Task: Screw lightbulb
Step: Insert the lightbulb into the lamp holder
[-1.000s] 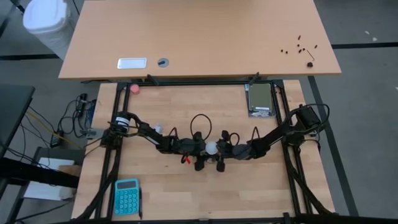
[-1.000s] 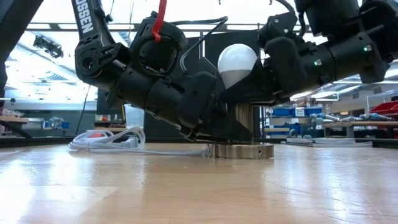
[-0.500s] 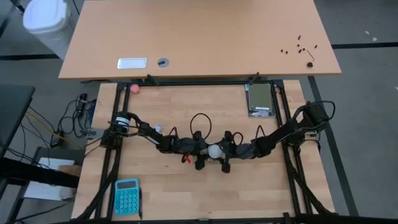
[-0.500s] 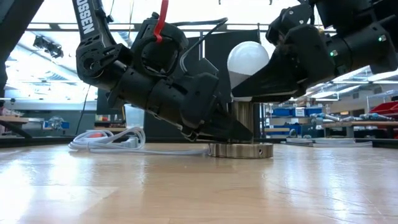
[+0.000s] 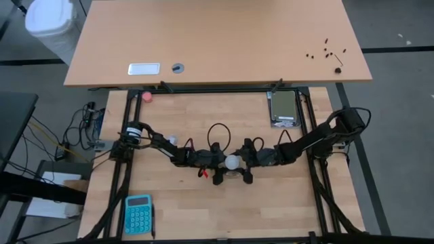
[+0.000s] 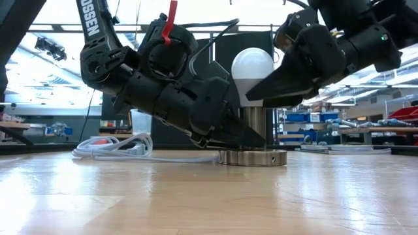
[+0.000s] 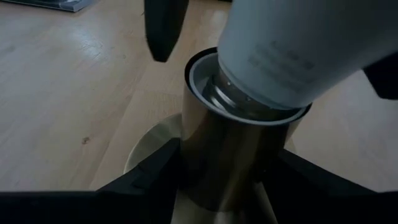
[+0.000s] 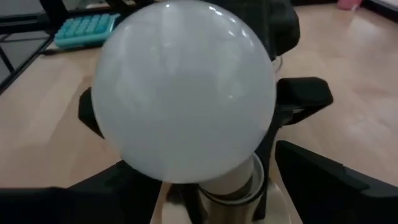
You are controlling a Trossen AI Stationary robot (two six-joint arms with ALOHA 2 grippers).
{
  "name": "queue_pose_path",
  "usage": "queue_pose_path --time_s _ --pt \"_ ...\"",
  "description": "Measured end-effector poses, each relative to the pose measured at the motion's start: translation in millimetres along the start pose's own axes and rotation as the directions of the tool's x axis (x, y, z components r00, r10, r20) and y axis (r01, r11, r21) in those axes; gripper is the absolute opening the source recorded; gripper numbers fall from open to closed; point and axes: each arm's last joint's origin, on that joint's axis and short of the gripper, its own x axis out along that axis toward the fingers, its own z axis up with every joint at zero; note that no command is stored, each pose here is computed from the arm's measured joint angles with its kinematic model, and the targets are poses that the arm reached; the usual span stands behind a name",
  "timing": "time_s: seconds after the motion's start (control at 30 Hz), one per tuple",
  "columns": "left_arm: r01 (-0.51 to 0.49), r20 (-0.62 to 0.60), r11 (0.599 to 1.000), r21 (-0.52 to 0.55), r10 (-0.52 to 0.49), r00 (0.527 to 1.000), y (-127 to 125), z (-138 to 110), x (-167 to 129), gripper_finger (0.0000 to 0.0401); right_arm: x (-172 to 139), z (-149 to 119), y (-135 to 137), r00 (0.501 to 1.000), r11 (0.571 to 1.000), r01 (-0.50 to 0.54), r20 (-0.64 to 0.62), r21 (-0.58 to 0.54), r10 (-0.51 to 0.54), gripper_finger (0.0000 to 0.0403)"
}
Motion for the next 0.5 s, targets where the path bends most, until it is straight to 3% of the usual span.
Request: queue_pose_path --time_s 0.5 --pt "0.002 0.0 1.0 0.003 -0.002 1.0 -0.1 0.0 0.0 0.0213 -2.5 3.0 -9.8 0.999 0.999 -0.023 -0.049 0.024 0.025 0.031"
